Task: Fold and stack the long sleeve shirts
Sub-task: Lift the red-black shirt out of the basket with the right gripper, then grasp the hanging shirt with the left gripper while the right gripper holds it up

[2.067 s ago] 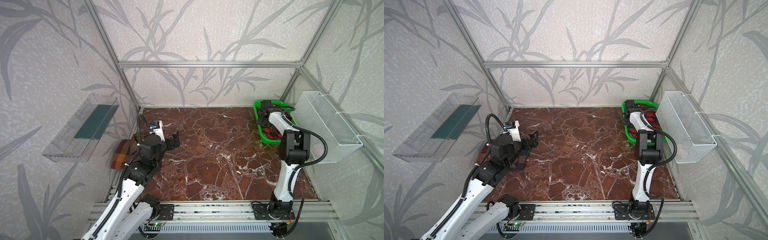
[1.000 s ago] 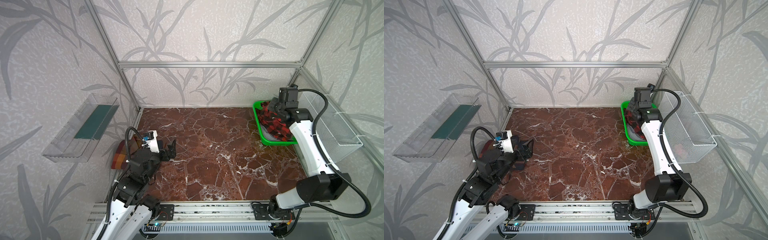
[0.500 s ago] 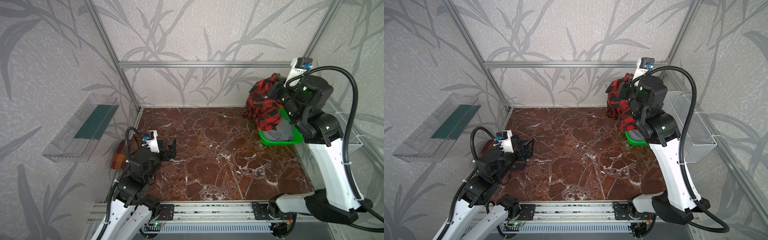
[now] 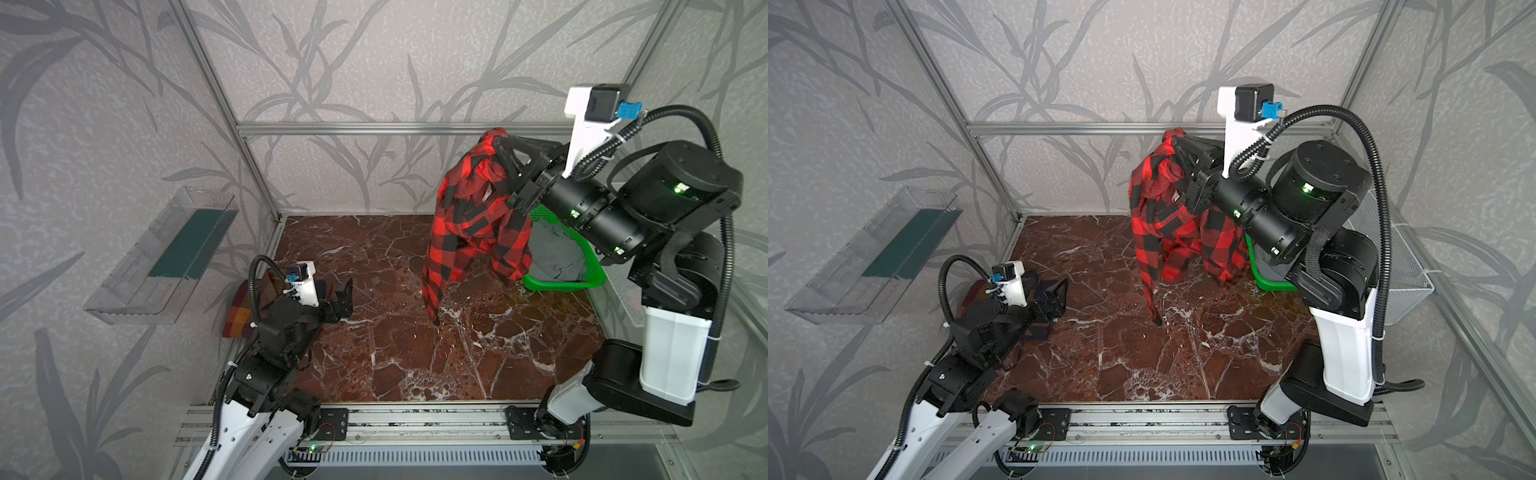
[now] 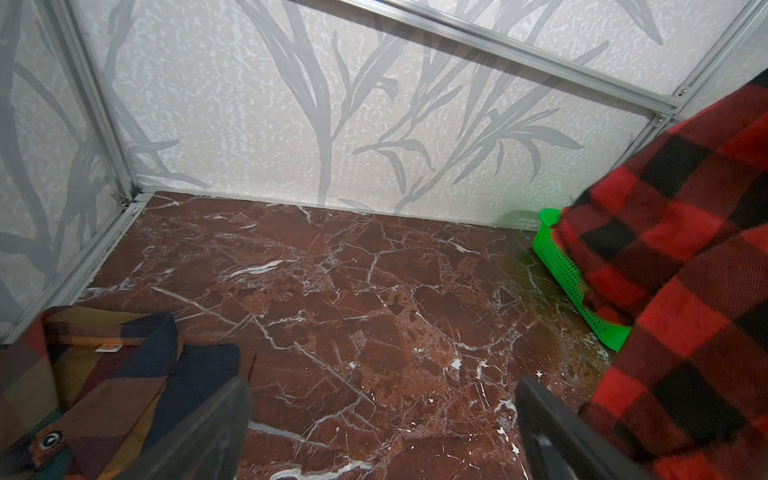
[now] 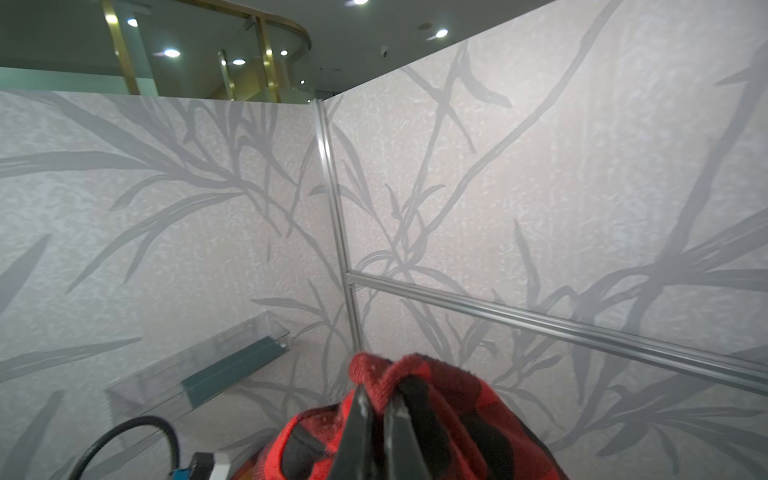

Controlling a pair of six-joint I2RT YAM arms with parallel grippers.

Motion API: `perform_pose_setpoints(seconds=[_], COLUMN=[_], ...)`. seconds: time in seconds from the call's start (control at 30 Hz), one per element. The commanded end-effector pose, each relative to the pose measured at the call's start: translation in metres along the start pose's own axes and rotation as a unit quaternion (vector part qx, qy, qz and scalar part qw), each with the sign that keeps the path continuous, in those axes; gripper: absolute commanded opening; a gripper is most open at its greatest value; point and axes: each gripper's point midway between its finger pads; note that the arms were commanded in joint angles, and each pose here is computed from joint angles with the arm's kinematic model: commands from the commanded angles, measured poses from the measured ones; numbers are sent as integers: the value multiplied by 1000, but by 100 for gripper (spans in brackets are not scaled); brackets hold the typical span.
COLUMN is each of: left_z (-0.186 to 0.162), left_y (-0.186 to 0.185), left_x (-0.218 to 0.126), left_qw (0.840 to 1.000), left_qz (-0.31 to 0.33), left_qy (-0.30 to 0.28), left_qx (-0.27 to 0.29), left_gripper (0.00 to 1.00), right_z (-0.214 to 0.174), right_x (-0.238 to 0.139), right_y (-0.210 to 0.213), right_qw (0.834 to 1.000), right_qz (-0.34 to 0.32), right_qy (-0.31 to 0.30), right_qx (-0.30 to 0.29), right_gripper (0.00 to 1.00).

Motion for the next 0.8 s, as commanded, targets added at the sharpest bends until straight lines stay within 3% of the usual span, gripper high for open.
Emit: perform_pose_setpoints(seconds=[0.0,0.1,0.2,0.33,0.5,0.77], left_z=[10,17,20,11,6,-2], left_y=[-34,-56,-62,-80,-111,-136], left_x=[-11,-27,-35,-34,-44,-33], left_qw=[994,979,971,962,940,930], left_qz=[-100,-170,-191,-242,-330,-363], left_qy=[-43,-104,-134,-116,-83,-47], left_qx=[15,32,46,43,31,39], left_gripper=[99,99,99,99,99,99], right_z=[-16,-32,-53,-72,-90,-91], right_x=[4,11,15,22,28,32], right_y=[25,30,45,30,8,-10], right_qw=[997,994,985,986,988,989], right_qz=[67,83,127,86,34,-20], right_qy=[38,66,107,136,145,136], right_qx=[26,32,43,52,46,59], right_gripper=[0,0,0,0,0,0])
Point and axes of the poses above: each gripper's point midway between its finger pads, its own x axis out along the fingers, its own y axis along the line the jaws close on, z = x × y, and after that the axes turned 8 degrees about x, right-handed
